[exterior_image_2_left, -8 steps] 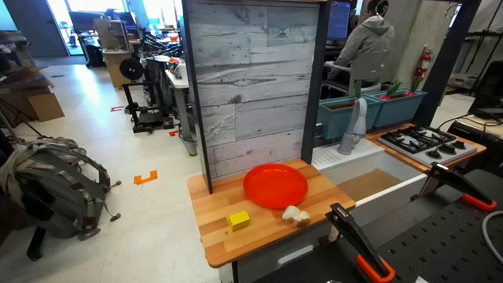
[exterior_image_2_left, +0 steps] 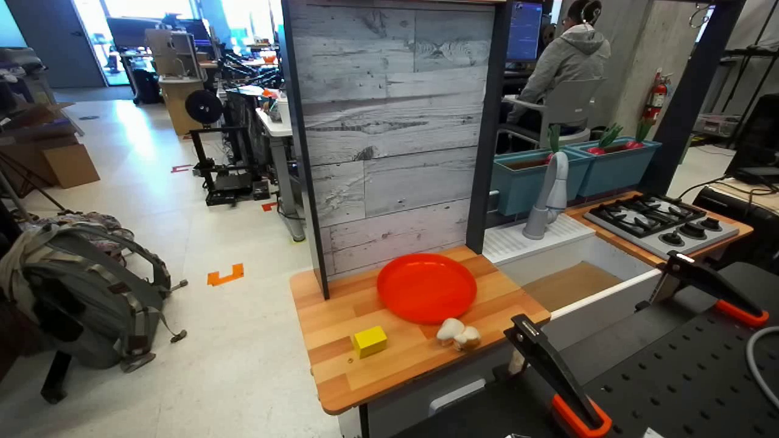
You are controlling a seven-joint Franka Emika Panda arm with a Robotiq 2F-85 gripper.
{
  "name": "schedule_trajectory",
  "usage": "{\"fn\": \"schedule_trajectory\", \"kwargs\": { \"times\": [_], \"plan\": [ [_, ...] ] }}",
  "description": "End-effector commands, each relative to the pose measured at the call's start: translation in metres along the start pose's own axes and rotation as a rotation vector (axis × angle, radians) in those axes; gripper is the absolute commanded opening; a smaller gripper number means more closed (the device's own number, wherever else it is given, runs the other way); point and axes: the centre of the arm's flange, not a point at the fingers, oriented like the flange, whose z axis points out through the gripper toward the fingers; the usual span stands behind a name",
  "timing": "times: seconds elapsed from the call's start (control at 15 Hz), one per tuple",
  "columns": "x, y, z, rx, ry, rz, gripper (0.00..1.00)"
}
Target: Move the yellow block to the right
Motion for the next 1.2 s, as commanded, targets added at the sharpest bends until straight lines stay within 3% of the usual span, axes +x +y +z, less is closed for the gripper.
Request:
{"fn": "schedule_trajectory", "kwargs": {
  "times": [0.0,0.6,1.13],
  "plan": [
    [0.001,-0.003,0.012,-0.004,0.003,-0.004,1.0],
    [0.024,-0.075,0.178,0.008,-0.073,-0.109,1.0],
    [0.018,-0.117,0.323,0.14,-0.085,-0.084,1.0]
  ]
}}
